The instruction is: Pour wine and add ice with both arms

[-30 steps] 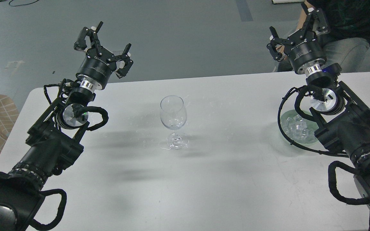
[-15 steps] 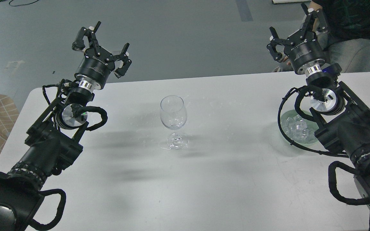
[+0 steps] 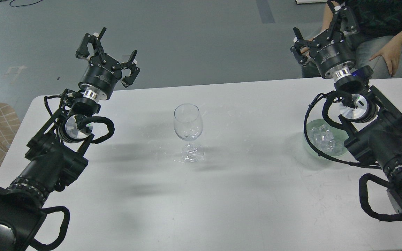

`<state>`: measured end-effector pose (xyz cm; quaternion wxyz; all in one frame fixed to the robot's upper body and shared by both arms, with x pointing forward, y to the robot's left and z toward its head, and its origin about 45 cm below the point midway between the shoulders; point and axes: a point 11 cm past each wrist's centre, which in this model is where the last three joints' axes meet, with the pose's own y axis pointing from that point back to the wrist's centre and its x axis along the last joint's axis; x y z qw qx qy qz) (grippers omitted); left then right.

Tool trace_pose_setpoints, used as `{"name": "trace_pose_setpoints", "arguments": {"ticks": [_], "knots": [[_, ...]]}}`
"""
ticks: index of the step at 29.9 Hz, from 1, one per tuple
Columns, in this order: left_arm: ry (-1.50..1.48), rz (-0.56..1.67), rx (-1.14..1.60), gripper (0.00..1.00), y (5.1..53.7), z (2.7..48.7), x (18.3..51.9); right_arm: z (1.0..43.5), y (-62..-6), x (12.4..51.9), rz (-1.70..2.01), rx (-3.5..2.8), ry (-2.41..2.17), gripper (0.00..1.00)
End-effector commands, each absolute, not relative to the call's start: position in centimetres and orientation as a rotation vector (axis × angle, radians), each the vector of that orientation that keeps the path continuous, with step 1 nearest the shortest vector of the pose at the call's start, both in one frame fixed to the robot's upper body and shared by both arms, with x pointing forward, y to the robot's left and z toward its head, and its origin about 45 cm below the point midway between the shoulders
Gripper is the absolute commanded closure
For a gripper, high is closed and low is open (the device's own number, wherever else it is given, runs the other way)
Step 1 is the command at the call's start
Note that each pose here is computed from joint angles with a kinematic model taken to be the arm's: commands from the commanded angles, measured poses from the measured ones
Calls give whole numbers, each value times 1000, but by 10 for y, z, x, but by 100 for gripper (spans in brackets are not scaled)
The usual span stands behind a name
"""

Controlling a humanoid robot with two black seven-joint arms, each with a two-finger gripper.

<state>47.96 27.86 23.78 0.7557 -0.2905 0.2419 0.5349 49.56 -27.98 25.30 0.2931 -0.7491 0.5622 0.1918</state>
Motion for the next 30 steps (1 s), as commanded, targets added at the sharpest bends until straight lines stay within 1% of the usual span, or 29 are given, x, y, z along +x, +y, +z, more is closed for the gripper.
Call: {"name": "trace_pose_setpoints", "arguments": {"ticks": [1,19,30], "knots": [[532,1167,-647,2,277,238,480,250,-280,495,518,-1998,1503,0],[543,1162,-649,2,275,238,480,247,-281,494,521,-1996,1507,0],[609,1159,-686,2,278,234,479,247,-280,493,524,-1997,1505,0]]}}
